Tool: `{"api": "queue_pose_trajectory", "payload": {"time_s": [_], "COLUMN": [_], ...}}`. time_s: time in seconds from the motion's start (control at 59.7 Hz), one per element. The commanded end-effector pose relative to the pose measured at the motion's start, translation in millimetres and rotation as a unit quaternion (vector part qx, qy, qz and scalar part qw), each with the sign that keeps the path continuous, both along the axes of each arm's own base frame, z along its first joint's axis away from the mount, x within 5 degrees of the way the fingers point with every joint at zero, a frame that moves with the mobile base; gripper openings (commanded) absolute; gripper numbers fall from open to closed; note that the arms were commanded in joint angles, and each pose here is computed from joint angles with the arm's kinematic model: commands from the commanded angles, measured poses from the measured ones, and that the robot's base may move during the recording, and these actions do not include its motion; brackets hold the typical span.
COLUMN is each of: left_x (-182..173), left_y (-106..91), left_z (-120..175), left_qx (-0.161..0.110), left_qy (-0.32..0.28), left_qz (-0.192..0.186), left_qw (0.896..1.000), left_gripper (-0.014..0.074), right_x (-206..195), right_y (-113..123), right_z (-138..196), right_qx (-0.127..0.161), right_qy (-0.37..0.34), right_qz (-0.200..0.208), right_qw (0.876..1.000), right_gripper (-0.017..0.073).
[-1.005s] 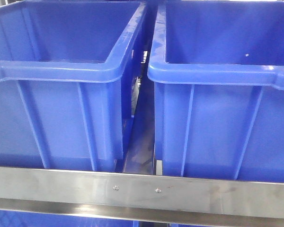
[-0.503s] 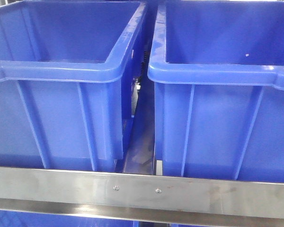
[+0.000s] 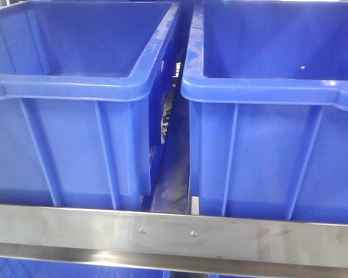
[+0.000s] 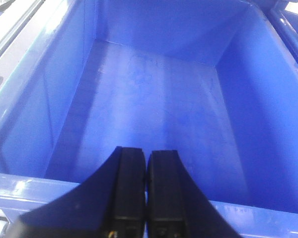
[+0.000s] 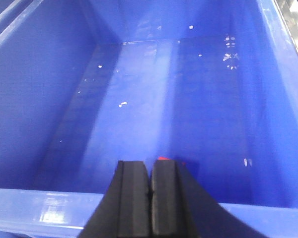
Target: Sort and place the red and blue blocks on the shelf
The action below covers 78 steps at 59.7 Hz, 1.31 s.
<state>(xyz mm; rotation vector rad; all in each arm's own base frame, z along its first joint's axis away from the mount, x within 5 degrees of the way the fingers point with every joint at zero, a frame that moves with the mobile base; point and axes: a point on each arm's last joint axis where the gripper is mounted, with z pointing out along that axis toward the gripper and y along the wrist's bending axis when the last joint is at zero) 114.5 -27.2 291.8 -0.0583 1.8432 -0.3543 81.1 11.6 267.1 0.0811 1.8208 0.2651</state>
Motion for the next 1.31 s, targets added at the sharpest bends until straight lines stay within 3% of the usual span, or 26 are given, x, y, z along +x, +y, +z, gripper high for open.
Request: {"api": "queue_pose_trajectory", "payload": {"time_s": [0.0, 1.039, 1.139, 1.29], "left_x": [1.2, 1.2, 1.4, -2.7], "left_y": [-3.1, -3.1, -2.5, 0.9], "left_z": [16.6, 16.6, 16.8, 19.6], "left_qx": [-0.016, -0.016, 0.008, 0.009], "left_qy": [-0.051, -0.051, -0.058, -0.070], "left_qz": [-0.013, -0.013, -0.015, -0.006], "left_qw": [0.998, 0.998, 0.998, 0.998], "left_gripper": [0.0146, 0.0146, 0.0146, 0.0146], "right_x": [1.4, 1.4, 1.4, 1.4], "right_y": [0.5, 0.5, 0.5, 0.5], "right_z": [17.7, 17.7, 17.7, 17.7], "right_qx": [0.005, 0.005, 0.005, 0.005], "right_qy": [-0.059, -0.059, -0.059, -0.059], "right_qz": [0.002, 0.002, 0.002, 0.002], "right_qw": [0.998, 0.998, 0.998, 0.998], "right_gripper": [0.0075, 0.0075, 0.0075, 0.0075]}}
